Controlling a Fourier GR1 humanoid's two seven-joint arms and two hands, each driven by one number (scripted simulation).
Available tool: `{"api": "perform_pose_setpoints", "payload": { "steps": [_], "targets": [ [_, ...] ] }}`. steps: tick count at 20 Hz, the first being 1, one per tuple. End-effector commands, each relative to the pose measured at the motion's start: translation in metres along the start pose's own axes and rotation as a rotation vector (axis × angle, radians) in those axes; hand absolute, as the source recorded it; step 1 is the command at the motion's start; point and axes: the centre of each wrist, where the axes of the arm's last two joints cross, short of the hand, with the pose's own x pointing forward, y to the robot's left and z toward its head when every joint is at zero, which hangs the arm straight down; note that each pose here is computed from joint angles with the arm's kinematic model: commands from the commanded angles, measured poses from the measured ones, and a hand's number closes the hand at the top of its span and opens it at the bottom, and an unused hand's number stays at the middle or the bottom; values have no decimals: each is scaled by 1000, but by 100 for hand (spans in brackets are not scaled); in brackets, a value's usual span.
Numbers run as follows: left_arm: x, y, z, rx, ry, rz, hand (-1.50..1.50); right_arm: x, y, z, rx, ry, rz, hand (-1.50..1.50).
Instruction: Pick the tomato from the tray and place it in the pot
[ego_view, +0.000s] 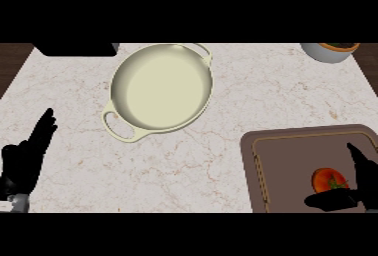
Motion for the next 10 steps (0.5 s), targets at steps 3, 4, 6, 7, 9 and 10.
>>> {"api": "perform_pose_setpoints", "payload": {
  "steps": [3, 4, 6, 7, 9, 10],
  "targets": [
    [0, -1, 1, -6, -5, 8, 0, -1, 4, -32, 9, 97, 23, -150],
    [14, 6, 4, -12, -11, -10, 0, -2, -11, -32, 9, 95, 31, -150],
    [-13, 13, 9, -6, 5, -2, 0, -5, 19, -7, 32, 114, 33, -150],
    [7, 26, 5, -8, -3, 9, 0, -21, 24, -28, 16, 89, 13, -150],
    [-9, 10, 10, 1, 2, -4, 0, -32, 16, -31, 29, 97, 31, -150],
    [2, -10, 3, -2, -12, -4, 0, 1, -2, -36, 28, 89, 6, -150]
  ]
}}
